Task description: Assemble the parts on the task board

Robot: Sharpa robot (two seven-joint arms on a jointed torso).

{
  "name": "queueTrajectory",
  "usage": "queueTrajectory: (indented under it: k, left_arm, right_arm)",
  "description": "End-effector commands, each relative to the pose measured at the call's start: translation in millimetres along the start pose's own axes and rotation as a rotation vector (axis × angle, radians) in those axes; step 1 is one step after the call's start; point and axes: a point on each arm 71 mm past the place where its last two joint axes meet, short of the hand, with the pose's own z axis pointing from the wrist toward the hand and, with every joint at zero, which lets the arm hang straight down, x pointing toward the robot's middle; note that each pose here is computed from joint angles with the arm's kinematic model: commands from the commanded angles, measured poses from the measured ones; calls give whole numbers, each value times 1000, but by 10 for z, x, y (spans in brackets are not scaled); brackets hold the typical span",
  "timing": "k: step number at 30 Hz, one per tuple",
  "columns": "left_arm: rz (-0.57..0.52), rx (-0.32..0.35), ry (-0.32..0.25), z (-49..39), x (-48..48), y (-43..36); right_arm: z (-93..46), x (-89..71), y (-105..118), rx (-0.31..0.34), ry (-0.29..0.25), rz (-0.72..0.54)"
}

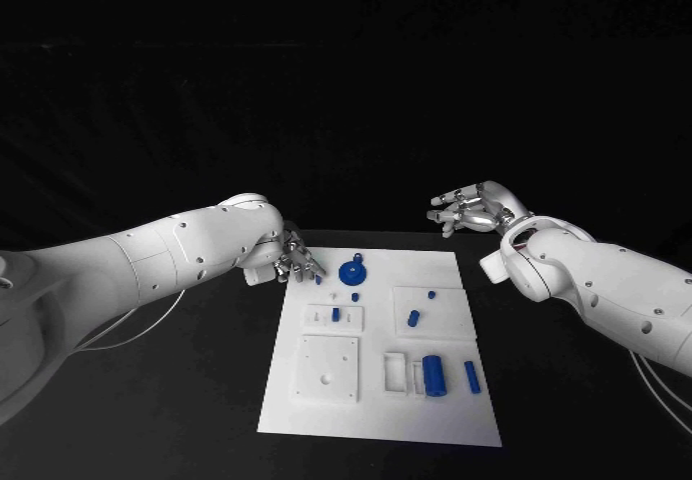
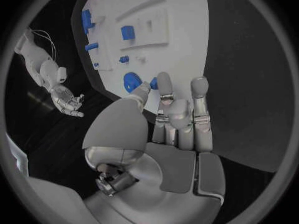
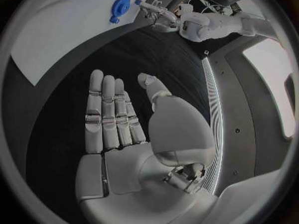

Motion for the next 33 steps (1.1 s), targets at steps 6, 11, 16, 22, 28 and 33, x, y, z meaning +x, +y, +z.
queueTrajectory:
  k: [6, 11, 16, 22, 28, 33]
  left_arm:
    - [-35, 32, 22, -3, 25, -42]
    - [-59, 41, 31, -6, 35, -49]
    - [-76, 49, 37, -10, 45, -57]
    - [-83, 47, 41, -11, 47, -53]
    - [-83, 43, 36, -10, 40, -43]
    - [-91, 49, 21, -17, 37, -42]
  right_arm:
    - [6, 19, 6, -8, 17, -5]
    - [8, 20, 3, -6, 18, -5]
    - [12, 24, 1, -5, 20, -4]
    - [13, 28, 1, -5, 22, -4]
    - [11, 27, 0, -5, 23, -4]
    - [11, 27, 1, -6, 24, -4]
